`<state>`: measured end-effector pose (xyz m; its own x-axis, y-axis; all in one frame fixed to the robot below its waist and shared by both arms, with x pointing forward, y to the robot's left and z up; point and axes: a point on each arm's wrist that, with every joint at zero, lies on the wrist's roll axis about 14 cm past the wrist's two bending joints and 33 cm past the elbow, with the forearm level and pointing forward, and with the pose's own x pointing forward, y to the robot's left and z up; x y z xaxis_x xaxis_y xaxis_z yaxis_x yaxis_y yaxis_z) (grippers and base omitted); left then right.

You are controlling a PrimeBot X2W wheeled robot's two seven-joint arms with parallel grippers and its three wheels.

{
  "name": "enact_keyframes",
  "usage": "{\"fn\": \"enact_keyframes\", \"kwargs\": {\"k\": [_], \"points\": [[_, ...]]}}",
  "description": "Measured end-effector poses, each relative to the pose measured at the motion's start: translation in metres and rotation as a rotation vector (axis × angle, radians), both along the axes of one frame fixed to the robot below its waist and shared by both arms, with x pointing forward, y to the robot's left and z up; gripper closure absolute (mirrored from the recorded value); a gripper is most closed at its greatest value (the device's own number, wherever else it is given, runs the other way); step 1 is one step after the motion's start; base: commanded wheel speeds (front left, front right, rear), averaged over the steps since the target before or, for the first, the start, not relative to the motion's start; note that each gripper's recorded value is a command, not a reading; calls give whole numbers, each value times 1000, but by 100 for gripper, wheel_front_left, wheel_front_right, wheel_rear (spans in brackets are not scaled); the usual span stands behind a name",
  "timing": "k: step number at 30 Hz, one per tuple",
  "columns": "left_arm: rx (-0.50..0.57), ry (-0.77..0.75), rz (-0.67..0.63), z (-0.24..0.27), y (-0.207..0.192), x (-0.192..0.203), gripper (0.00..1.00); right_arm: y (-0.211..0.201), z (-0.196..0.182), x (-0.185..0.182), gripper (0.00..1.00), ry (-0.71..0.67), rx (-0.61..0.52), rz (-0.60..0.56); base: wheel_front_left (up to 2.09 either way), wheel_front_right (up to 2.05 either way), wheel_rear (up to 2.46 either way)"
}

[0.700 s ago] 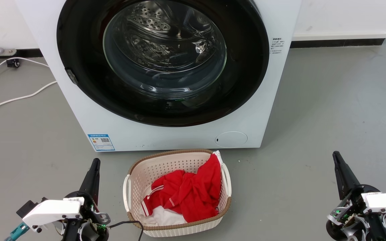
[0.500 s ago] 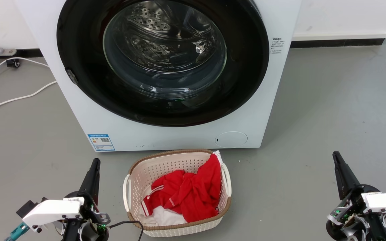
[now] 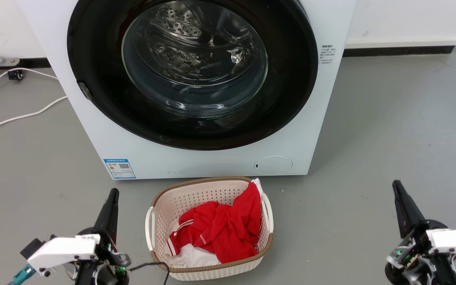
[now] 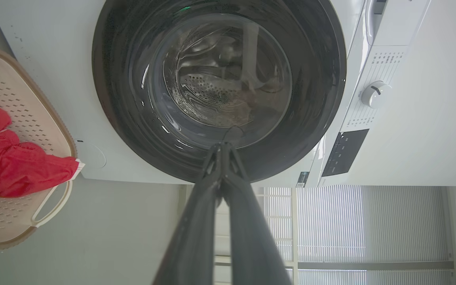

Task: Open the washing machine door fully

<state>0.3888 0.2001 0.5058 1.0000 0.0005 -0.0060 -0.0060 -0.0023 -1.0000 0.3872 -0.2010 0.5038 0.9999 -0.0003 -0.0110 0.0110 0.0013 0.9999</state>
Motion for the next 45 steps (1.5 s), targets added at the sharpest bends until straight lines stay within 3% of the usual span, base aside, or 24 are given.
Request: {"fn": "enact_keyframes", "kwargs": {"k": [5, 13, 45], "points": [[-5, 53, -1, -18, -3, -7, 0, -1, -19, -9, 0, 56, 3, -10, 0, 0, 0], [53, 44, 1, -14, -8, -5, 0, -2, -12, -8, 0, 37, -65, -27, 0, 0, 0], [638, -56, 9, 15, -20, 1, 0, 8, 15, -8, 0, -47, -812, -25, 0, 0, 0]]}}
